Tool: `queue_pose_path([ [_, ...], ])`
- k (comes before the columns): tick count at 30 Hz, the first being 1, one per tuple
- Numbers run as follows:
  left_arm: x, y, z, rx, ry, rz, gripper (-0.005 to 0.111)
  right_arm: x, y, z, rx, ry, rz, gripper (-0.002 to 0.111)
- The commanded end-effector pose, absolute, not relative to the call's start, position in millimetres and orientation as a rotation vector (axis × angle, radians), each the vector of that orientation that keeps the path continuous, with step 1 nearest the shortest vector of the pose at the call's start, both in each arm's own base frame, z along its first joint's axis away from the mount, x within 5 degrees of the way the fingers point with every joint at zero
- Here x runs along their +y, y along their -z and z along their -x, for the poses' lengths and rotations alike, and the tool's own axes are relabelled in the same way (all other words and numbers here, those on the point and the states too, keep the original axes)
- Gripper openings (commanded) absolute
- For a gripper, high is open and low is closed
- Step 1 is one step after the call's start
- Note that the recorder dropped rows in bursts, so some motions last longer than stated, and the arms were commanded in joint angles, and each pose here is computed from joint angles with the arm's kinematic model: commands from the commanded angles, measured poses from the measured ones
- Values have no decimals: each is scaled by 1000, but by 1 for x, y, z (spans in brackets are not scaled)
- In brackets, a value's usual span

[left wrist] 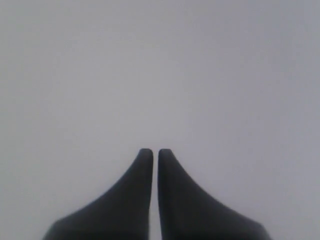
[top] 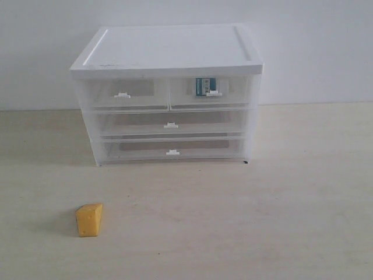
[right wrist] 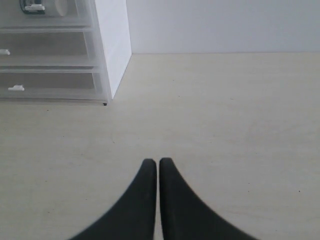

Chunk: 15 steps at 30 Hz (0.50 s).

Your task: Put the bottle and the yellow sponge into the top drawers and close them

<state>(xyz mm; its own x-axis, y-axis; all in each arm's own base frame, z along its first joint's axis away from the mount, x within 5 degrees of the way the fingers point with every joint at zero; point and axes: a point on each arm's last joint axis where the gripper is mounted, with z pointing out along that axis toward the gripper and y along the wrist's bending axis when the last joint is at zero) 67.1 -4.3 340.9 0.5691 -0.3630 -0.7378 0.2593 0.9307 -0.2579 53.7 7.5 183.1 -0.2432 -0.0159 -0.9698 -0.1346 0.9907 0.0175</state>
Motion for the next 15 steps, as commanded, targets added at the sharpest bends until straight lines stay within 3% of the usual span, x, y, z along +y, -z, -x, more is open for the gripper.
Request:
queue_pose_path([
  [1,-16,-360,-97,943,243,-106,4,7,-184,-53,1803,-107,110,0],
  [4,-20,-360,-125,1104,84,-267,4,7,-184,-53,1803,-107,110,0],
  [10,0,-330,-185,1567,10,-106,4,7,-184,-53,1803,-107,110,0],
  [15,0,-302,-214,1722,87,-9,4,7,-184,-53,1803,-107,110,0],
])
